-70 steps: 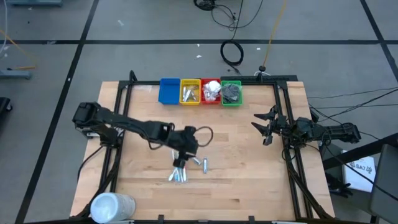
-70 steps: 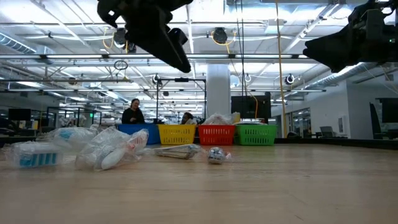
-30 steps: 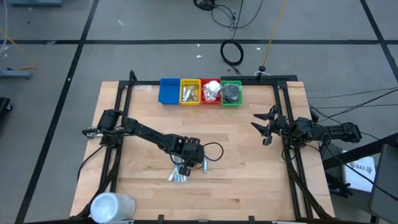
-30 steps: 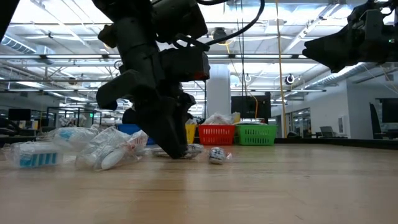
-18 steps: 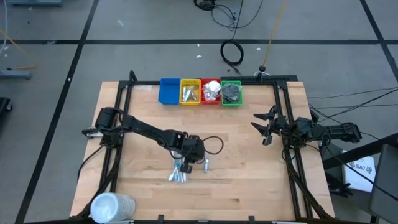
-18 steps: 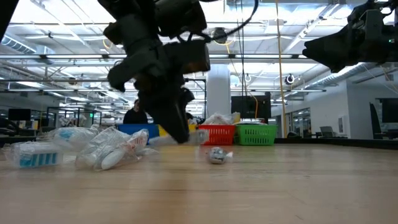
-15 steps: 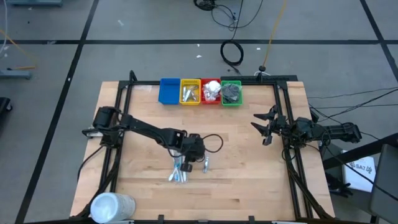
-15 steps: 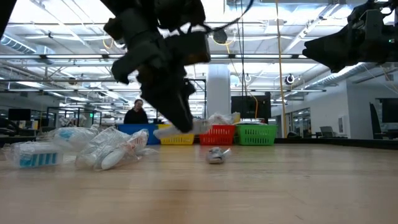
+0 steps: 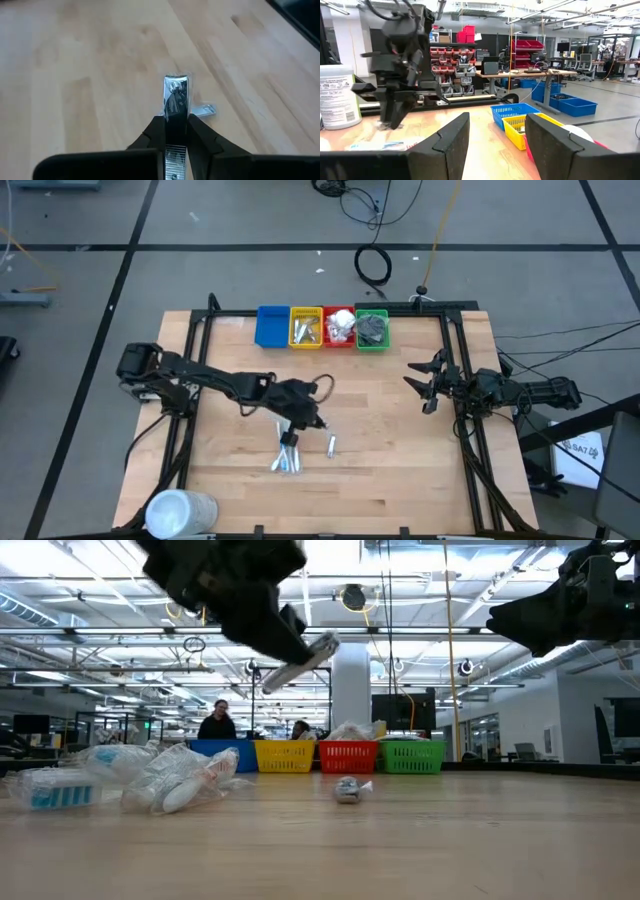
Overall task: Pick & Place Travel size toiletries
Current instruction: Put the nail cutter into the yellow bin
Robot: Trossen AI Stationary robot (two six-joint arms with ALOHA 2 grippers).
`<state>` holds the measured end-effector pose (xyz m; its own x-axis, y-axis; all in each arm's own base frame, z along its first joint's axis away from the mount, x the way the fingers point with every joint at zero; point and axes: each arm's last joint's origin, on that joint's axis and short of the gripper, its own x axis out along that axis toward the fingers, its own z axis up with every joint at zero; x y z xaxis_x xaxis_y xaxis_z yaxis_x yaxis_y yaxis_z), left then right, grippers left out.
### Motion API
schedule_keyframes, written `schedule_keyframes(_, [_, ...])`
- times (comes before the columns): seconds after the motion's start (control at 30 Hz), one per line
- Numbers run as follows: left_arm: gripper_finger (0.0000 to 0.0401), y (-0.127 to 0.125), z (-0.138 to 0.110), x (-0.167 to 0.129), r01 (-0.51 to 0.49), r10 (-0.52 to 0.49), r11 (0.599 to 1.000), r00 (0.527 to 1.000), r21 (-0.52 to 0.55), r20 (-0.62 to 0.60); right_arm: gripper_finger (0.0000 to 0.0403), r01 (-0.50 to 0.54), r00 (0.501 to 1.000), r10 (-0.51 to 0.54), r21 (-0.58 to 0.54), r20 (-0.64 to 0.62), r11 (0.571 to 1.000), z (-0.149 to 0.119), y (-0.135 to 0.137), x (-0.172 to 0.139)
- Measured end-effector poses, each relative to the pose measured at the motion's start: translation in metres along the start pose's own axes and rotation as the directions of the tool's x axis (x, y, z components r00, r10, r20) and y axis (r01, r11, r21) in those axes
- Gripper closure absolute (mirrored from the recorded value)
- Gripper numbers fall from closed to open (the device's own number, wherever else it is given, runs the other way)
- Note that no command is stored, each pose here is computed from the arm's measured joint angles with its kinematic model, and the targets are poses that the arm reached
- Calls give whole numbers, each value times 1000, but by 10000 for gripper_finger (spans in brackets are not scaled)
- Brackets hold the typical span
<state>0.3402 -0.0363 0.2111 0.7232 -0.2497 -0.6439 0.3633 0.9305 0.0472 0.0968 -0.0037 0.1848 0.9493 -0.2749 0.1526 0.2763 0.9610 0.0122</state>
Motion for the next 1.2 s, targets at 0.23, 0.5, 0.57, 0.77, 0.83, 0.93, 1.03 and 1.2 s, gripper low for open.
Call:
schedule_keyframes(0.23, [369, 8, -55, -16, -105, 128, 990, 955, -98, 269, 222, 0, 1000, 0, 0, 0, 1000, 0, 0, 0])
schedule_keyframes(0.5, [366, 19, -86, -35, -307, 391, 919, 786, -247, 479, 222, 0, 1000, 0, 1, 1, 1000, 0, 0, 0])
schedule_keyframes(0.57, [362, 23, -92, -38, -358, 460, 885, 762, -296, 455, 222, 0, 1000, 0, 0, 1, 1000, 0, 0, 0])
schedule_keyframes(0.77, [365, 37, -96, -45, -461, 601, 796, 681, -392, 420, 222, 0, 1000, 0, 0, 0, 1000, 0, 0, 0])
schedule_keyframes(0.83, [365, 42, -98, -47, -503, 666, 741, 639, -445, 385, 222, 0, 1000, 0, 0, 0, 1000, 0, 0, 0])
schedule_keyframes(0.93, [362, 50, -102, -51, -572, 777, 617, 552, -541, 302, 222, 0, 1000, 0, 0, 0, 1000, 0, 0, 0])
schedule_keyframes(1.03, [360, 57, -107, -56, -612, 864, 480, 455, -629, 216, 222, 0, 1000, 0, 0, 0, 1000, 0, 0, 0])
schedule_keyframes(1.2, [363, 67, -113, -62, -584, 922, 341, 361, -737, 140, 222, 0, 1000, 0, 0, 0, 1000, 0, 0, 0])
